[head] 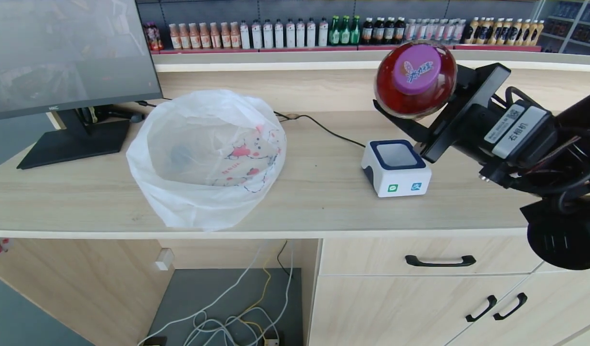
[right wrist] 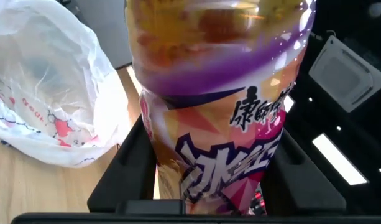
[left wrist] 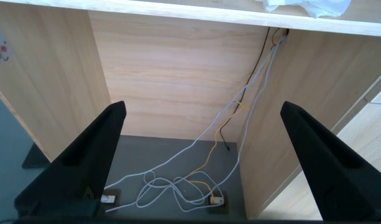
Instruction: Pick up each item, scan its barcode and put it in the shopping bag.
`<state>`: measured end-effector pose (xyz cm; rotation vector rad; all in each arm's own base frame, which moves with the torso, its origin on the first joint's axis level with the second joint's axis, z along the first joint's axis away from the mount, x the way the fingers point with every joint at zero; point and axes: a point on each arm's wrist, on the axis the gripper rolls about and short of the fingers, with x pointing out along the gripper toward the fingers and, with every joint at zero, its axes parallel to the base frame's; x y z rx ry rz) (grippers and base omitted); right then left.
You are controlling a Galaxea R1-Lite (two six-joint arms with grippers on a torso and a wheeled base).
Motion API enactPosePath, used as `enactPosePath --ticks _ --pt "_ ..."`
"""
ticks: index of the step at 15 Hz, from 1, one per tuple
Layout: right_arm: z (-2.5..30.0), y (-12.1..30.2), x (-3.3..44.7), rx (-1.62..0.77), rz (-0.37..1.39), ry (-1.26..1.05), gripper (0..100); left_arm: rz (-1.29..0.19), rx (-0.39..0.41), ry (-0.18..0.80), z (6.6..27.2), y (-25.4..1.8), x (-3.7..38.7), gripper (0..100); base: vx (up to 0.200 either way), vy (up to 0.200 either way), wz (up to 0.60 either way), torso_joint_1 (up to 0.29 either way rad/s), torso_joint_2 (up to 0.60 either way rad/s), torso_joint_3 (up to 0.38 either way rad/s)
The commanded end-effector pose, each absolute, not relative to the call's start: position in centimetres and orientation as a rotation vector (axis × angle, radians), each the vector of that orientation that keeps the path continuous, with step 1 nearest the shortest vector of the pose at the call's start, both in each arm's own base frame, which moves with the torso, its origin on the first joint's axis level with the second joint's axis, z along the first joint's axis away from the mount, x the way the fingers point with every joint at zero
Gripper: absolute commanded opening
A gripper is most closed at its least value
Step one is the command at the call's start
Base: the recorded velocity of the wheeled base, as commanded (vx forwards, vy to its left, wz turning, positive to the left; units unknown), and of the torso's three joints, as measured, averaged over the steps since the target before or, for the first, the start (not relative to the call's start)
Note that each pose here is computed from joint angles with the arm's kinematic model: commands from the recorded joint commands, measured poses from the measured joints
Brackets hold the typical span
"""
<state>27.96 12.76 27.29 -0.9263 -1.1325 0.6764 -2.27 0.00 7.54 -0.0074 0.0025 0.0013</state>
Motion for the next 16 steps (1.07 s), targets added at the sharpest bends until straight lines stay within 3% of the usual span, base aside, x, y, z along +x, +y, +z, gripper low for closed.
enactPosePath --ticks 1,16 --pt "25.5 13.1 29.7 -0.933 0.700 -1.115 0 0.002 -0.008 0.003 7.5 0.0 -2.3 100 0.000 0.000 0.00 0.000 0.00 0.000" --pt "21.2 10.2 33.4 -1.110 0.747 -1.102 0 0.002 -0.008 0.003 7.5 0.0 -2.3 100 0.000 0.000 0.00 0.000 0.00 0.000"
